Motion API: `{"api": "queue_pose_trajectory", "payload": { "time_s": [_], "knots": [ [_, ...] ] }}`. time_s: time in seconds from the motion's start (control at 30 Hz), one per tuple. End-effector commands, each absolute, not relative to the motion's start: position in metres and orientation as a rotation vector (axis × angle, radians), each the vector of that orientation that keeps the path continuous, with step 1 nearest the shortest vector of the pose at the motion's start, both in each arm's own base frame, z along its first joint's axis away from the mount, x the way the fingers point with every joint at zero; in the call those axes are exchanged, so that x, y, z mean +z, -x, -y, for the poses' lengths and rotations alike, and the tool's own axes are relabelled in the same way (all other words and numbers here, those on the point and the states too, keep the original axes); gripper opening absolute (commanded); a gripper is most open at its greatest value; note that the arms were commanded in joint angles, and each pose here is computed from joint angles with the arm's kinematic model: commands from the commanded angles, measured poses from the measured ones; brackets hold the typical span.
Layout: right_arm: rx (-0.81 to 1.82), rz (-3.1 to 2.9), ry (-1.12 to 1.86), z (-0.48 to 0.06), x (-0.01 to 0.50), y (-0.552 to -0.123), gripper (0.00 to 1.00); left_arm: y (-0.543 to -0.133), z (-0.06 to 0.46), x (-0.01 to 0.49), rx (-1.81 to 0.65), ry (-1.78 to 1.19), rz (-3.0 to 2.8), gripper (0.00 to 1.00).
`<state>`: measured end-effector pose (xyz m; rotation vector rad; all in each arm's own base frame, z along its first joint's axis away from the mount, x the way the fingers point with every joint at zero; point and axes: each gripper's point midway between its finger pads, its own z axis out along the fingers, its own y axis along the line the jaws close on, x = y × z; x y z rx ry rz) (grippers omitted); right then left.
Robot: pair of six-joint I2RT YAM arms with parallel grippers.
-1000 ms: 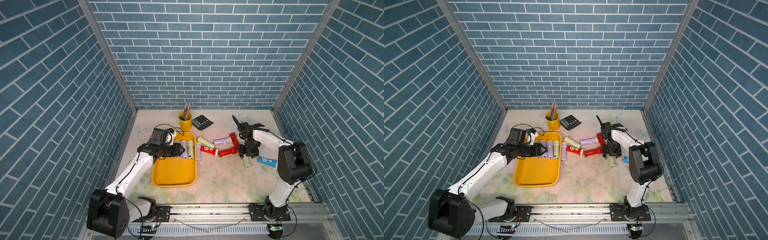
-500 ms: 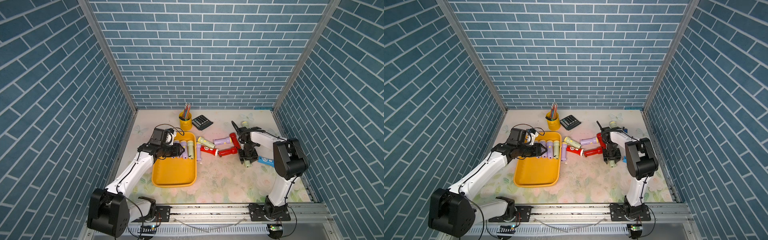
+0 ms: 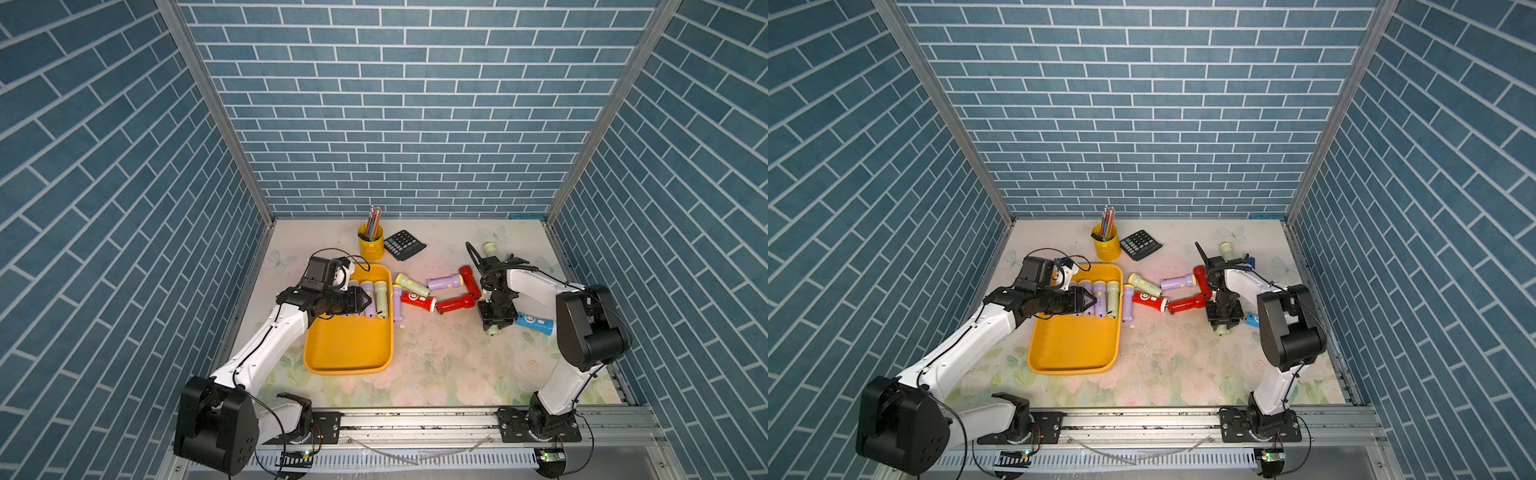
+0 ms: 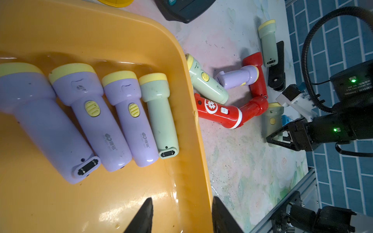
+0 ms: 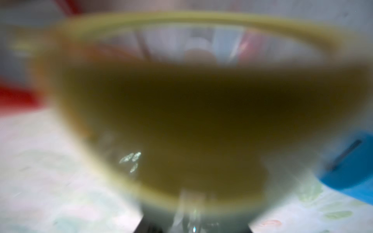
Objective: Put the flashlights into the storage boxes
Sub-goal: Pick up the flashlight from the center of the board.
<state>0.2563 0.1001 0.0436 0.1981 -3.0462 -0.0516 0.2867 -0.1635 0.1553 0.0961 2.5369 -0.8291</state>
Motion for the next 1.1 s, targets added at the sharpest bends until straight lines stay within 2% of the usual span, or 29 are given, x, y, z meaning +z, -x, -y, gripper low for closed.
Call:
{"api": "queue_pose_trajectory", "payload": {
  "time_s": [0.0,0.23,0.4,0.7,1.07],
  "knots": [
    [-0.306,3.148,-0.269,-0.123,0.072,-0.258,0.26,-0.286,0.19,0.176,-0.948,-0.198,-2.438,0.48],
    [-0.956,3.307,-0.483,-0.194,0.127,-0.263,0.23,-0.278,0.246,0.21,-1.128,-0.403,-2.26,0.49],
    [-1.286,3.329,-0.734,-0.238,0.156,-0.255,0.22,-0.267,0.278,0.229,-1.201,-0.52,-2.144,0.5],
    [-1.678,3.299,-0.792,-0.283,0.182,-0.255,0.22,-0.257,0.303,0.23,-1.211,-0.596,-2.104,0.51],
    [-1.957,3.13,-0.983,-0.323,0.201,-0.239,0.22,-0.268,0.311,0.229,-1.147,-0.58,-2.099,0.5]
  ]
}}
